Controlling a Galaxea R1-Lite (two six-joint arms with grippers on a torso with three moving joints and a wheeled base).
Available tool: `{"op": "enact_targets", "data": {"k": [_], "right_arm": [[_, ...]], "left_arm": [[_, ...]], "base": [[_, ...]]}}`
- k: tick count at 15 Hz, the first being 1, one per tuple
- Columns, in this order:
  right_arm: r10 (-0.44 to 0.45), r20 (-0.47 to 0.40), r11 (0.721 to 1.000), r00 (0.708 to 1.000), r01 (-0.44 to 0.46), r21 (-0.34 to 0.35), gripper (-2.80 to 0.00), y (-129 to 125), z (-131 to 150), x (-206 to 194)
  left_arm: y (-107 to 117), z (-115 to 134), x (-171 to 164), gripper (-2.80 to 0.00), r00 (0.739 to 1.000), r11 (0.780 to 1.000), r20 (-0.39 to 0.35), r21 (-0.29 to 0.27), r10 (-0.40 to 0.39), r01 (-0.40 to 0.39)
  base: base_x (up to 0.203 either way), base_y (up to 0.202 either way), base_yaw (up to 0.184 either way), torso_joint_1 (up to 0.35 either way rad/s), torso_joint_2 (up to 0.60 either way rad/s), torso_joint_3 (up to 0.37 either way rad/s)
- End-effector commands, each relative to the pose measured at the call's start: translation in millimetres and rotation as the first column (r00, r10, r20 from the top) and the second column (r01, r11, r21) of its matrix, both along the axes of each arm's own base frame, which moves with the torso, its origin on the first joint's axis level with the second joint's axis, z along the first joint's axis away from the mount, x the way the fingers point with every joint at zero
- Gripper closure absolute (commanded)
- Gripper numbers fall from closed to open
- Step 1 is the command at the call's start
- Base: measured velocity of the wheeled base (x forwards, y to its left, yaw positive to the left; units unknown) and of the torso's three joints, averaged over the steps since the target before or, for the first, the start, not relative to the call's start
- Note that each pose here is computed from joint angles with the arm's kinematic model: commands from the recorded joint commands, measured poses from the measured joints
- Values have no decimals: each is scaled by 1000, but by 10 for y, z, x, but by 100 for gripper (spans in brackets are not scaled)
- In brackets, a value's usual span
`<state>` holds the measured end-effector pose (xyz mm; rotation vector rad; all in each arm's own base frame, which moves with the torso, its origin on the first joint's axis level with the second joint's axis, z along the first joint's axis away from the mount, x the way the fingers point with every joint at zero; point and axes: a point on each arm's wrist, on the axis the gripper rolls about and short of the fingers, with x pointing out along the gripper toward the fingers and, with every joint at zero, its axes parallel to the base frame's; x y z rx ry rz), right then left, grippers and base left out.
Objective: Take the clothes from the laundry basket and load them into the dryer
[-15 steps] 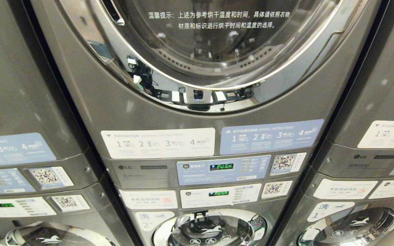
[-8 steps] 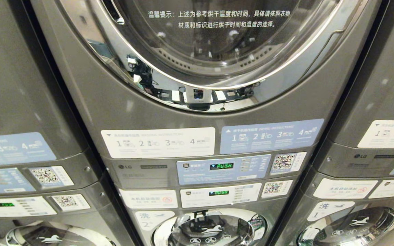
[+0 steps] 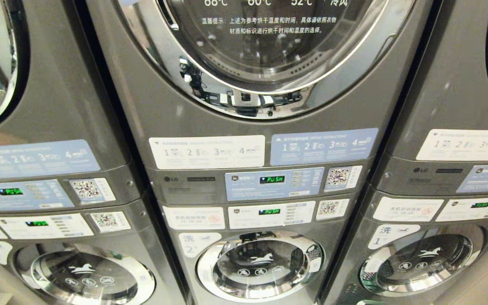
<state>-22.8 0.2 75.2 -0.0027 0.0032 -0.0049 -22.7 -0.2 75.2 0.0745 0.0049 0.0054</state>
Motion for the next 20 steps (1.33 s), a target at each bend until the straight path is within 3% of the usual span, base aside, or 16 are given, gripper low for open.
{"op": "enact_targets", "data": {"k": [1,7,11,20], "right_arm": [[0,0,1000,1000,0,0,0,0,0,0],[3,-4,1000,1000,-3,-31,0,1,-6,0],[-1,0,1000,1000,1,6,0,0,0,0],[-1,2,1000,1000,1,6,0,0,1,0]], "left_arm": [[0,-3,0,0,1000,1000,-1,-1,1,-1],[0,-6,1,0,1000,1000,-3,-1,1,-1],[0,-6,1,0,1000,1000,-3,-11,1,-1],[0,-5,1,0,1000,1000,-1,-19,2,-2]], "base": [[-153,0,3,2,7,-2],[-11,0,1,0,-1,0],[0,0,0,0,0,0],[0,0,0,0,0,0]]}}
